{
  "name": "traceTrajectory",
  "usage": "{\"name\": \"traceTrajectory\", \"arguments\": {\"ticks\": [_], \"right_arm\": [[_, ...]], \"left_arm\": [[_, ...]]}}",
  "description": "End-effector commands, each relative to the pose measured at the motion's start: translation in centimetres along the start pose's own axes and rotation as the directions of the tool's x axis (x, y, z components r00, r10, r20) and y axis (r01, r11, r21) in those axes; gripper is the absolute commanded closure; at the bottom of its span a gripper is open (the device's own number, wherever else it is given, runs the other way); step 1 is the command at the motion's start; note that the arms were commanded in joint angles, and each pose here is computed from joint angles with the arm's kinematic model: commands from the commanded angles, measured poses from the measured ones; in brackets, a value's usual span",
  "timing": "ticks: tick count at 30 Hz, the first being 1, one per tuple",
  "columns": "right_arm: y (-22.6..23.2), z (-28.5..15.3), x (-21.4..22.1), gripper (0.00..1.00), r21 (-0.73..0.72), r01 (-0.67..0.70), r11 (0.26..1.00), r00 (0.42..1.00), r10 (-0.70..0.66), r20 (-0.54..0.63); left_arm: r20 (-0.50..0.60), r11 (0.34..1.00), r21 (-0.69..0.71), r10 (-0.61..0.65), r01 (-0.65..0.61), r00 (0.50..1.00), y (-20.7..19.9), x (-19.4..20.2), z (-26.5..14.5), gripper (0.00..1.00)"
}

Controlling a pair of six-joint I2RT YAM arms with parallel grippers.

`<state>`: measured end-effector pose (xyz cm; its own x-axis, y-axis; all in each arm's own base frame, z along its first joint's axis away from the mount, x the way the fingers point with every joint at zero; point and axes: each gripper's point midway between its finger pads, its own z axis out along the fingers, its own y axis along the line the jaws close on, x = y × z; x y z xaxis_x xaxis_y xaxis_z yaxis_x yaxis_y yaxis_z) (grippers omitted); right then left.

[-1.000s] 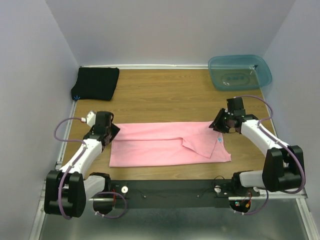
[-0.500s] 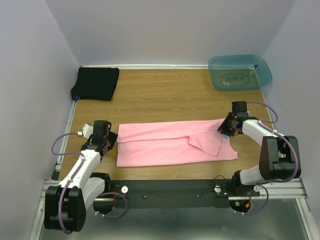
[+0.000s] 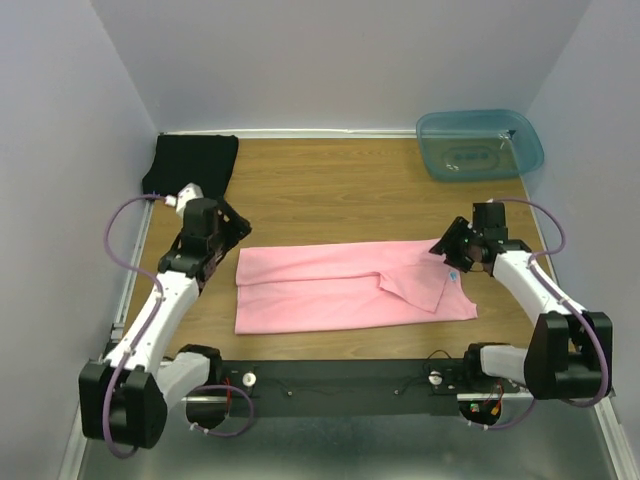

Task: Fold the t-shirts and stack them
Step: Fold the tshirt

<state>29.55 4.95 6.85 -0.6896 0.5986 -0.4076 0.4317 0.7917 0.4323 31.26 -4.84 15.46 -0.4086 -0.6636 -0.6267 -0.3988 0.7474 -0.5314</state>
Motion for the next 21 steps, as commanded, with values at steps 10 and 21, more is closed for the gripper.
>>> {"name": "traceTrajectory", "arguments": {"ticks": [10, 21], "right_arm": [[-2.3, 1.0, 5.3, 0.42, 0.055, -0.049, 0.997, 0.988, 0.056, -0.147], [0.0, 9.9, 0.4, 0.44, 0.090, 0.033, 0.995, 0.988, -0.019, -0.153]], "left_arm": [[-0.425, 0.916, 0.198, 0.401, -0.348, 0.812, -2.1, 14.3, 5.1, 0.21], [-0.615, 0.971, 0.075, 0.225, -0.228, 0.756, 3.7, 20.4, 3.4, 0.23]]}}
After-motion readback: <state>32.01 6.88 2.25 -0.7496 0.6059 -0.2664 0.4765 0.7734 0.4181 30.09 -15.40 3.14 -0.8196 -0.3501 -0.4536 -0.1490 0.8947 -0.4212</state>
